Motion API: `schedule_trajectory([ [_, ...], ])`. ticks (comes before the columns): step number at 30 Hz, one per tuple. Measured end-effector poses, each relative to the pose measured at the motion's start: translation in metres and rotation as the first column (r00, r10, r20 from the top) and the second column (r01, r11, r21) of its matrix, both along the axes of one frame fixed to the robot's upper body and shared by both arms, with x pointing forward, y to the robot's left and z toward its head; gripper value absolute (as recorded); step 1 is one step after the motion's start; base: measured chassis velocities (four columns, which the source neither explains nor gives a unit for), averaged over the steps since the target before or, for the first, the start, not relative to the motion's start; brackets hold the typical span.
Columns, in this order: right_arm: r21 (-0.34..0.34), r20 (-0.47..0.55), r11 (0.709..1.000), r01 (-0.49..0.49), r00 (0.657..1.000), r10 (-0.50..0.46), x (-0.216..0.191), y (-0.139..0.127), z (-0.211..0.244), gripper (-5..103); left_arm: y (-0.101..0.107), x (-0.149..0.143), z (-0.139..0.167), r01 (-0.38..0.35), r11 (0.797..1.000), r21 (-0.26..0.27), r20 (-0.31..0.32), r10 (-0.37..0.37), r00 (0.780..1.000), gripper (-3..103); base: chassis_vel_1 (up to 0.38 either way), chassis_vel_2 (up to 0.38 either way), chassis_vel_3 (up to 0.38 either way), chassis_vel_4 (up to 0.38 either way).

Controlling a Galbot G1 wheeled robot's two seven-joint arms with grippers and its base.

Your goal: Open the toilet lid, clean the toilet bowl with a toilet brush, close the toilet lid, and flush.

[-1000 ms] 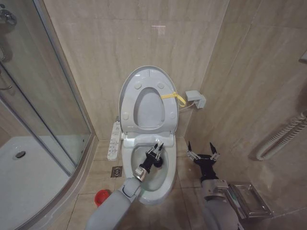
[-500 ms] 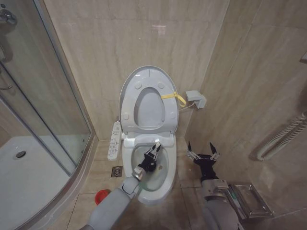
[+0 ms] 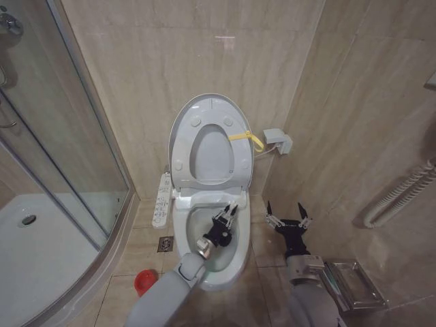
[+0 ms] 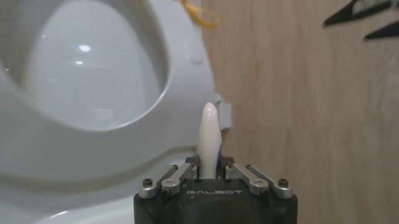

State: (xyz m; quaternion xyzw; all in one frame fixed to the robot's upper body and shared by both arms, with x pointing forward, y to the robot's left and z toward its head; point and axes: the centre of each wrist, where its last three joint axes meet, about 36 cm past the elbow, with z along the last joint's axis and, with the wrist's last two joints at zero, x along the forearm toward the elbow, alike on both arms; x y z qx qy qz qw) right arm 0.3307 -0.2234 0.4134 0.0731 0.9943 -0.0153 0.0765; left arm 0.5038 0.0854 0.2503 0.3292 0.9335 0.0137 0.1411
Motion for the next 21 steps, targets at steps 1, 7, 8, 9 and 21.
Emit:
schedule_trajectory([
  [1,0.000,0.000,1.000,0.000,1.000,0.000,0.000,0.000,0.000,100,0.006,0.004,-0.003,-0.011,1.000,0.011,0.001,0.011,1.000,20,0.000,0.000,0.000,0.000],
  [7,0.000,0.000,1.000,0.000,1.000,0.000,0.000,0.000,0.000,100,0.014,0.014,-0.004,-0.036,0.999,0.023,0.010,0.036,0.999,20,0.000,0.000,0.000,0.000],
  [8,0.000,0.000,1.000,0.000,1.000,0.000,0.000,0.000,0.000,100,0.010,0.014,0.001,-0.031,0.999,0.013,0.020,0.031,0.999,20,0.000,0.000,0.000,0.000],
  [9,0.000,0.000,1.000,0.000,1.000,0.000,0.000,0.000,0.000,100,0.007,0.013,0.005,-0.026,1.000,0.004,0.028,0.026,0.999,20,0.000,0.000,0.000,0.000],
  [21,0.000,0.000,1.000,0.000,1.000,0.000,0.000,0.000,0.000,100,-0.015,0.014,0.004,0.026,1.000,-0.017,0.055,-0.025,0.998,20,0.000,0.000,0.000,0.000],
])
